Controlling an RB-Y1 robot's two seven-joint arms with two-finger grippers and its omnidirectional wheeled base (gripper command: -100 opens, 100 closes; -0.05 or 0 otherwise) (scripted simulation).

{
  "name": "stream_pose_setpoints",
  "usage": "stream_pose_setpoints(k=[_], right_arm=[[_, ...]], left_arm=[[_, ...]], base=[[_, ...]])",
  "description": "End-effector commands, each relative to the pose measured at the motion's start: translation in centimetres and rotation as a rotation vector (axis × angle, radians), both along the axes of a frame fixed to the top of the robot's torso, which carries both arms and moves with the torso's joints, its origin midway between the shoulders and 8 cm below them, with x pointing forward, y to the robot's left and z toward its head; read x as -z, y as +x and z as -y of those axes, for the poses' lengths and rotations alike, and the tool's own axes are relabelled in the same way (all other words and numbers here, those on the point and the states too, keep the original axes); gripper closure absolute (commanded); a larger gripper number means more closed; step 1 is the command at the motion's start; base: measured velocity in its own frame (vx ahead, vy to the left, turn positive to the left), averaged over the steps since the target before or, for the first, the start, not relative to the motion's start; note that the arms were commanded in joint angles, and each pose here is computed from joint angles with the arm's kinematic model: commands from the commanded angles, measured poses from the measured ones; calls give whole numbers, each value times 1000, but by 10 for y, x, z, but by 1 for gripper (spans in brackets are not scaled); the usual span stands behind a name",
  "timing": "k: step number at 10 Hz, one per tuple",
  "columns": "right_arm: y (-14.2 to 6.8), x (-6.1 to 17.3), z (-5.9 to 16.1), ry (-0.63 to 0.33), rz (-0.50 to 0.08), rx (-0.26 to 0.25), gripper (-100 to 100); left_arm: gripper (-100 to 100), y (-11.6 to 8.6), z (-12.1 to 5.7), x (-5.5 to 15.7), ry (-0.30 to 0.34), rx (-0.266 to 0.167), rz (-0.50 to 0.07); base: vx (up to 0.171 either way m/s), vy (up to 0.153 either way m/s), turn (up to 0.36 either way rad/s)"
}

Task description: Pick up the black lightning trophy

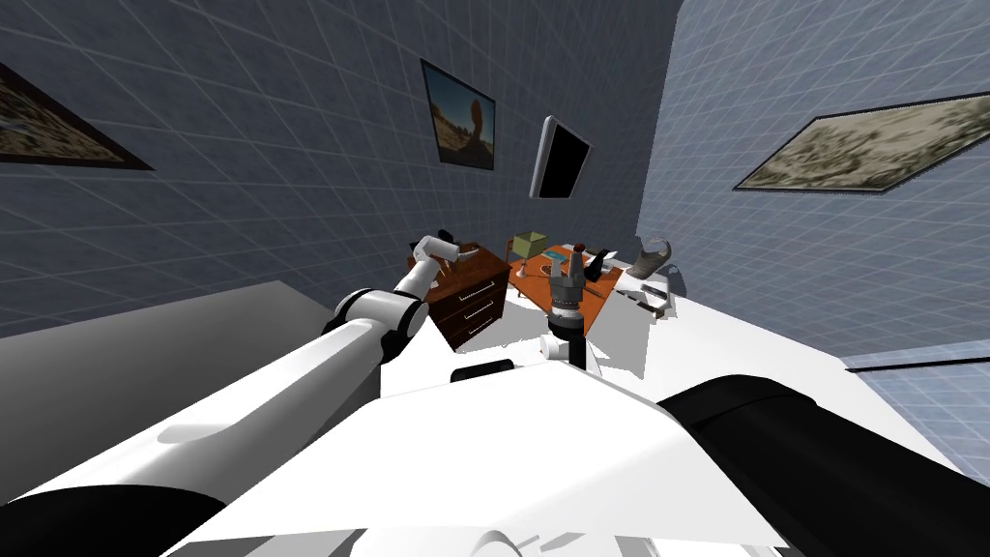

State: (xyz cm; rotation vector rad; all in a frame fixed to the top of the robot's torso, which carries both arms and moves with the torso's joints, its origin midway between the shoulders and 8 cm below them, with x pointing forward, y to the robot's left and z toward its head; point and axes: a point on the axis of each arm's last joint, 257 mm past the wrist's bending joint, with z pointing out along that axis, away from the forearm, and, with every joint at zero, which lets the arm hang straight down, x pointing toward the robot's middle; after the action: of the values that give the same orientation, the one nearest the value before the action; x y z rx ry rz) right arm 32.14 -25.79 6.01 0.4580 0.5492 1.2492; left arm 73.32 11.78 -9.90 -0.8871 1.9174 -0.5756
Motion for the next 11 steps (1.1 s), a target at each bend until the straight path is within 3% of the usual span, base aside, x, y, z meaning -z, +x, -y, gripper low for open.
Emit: stream_pose_setpoints(k=[1,2,3,5,8,9,11], right_arm=[[0,0,0,0,0,0,0],[0,0,0,0,0,0,0],[0,0,0,0,0,0,0],[0,0,0,0,0,0,0],[0,0,0,0,0,0,0],[0,0,0,0,0,0,0],[0,0,0,0,0,0,0]], left_arm=[[-100,-1,-4,12,16,-10,-35],[-100,-2,-6,16,17,-12,-43],[-100,-5,-3,12,64,-12,-79],[-100,-7,-8,23,74,-22,-110],[-100,-16,-2,16,169,-22,-182],[-100,-17,-3,16,174,-26,-192],[-100,-23,-11,33,183,-39,-232]], base=[[-36,59,-4],[-12,21,7],[-67,76,-23],[-47,77,-16],[-56,109,-24],[-58,120,-29],[1,26,5]])
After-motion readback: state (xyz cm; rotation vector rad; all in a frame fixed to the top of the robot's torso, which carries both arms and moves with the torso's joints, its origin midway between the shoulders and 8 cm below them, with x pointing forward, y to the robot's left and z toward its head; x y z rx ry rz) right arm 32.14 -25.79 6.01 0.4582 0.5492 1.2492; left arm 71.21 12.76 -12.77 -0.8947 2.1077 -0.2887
